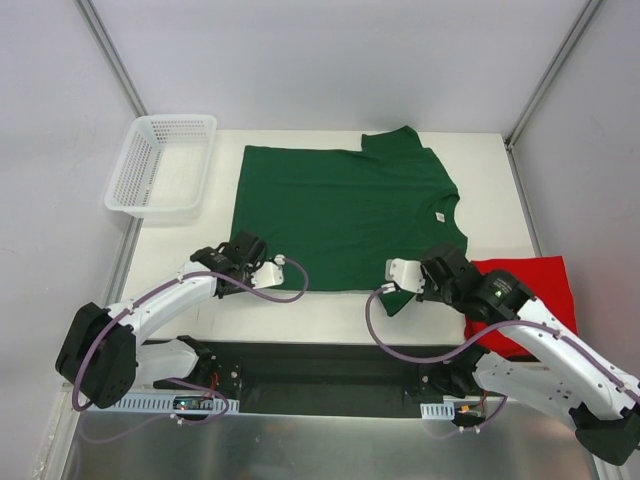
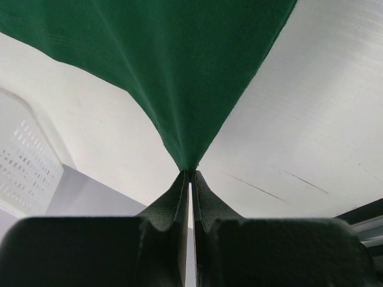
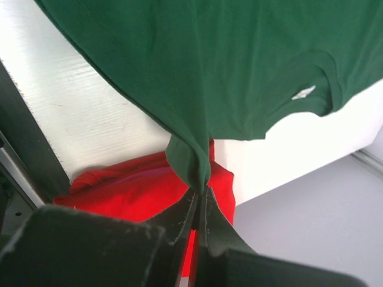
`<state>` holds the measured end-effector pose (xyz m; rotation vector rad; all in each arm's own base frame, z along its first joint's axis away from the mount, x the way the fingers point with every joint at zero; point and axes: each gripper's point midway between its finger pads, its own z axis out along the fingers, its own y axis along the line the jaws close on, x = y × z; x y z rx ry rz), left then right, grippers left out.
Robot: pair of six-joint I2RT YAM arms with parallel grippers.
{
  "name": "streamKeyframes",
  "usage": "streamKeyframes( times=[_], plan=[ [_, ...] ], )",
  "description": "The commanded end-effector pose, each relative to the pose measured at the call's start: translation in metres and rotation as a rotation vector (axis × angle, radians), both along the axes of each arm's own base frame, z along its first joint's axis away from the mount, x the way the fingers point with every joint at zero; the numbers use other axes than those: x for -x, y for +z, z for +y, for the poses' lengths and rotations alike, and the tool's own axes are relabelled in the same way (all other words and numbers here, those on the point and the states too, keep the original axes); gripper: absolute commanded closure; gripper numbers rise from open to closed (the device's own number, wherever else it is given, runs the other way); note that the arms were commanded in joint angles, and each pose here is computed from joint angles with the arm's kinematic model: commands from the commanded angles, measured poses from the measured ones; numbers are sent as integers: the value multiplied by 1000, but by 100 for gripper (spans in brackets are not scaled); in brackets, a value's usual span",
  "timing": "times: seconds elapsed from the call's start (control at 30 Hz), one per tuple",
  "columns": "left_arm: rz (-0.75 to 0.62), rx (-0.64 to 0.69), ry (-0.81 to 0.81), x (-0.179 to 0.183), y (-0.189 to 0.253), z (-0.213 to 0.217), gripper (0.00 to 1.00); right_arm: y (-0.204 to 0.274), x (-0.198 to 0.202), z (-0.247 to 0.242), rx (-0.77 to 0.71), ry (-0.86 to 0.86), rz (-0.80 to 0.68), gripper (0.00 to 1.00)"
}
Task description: Fold and stack the t-shirts
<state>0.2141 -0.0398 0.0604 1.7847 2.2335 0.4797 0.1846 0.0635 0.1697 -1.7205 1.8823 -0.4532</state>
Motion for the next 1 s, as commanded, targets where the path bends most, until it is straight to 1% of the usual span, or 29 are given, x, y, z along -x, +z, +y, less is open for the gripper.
streamKeyframes(
  times=[0.0, 0.23, 0.37, 0.5, 0.97],
  plan=[
    [-1, -27, -19, 4, 2, 4, 100, 35, -13, -8, -48, -67, -123, 99],
    [-16, -35, -26, 2, 4, 5, 100, 66, -23, -14, -111, -125, -225, 99],
    [-32, -27, -22, -1, 6, 4, 100, 79, -23, -16, -146, -142, -248, 99],
    [-62, -26, -21, -7, 11, 3, 100, 83, -21, -15, -179, -150, -242, 99],
    [-191, -12, 8, -25, 37, 5, 100, 68, -8, -18, -207, -150, -175, 99]
  ],
)
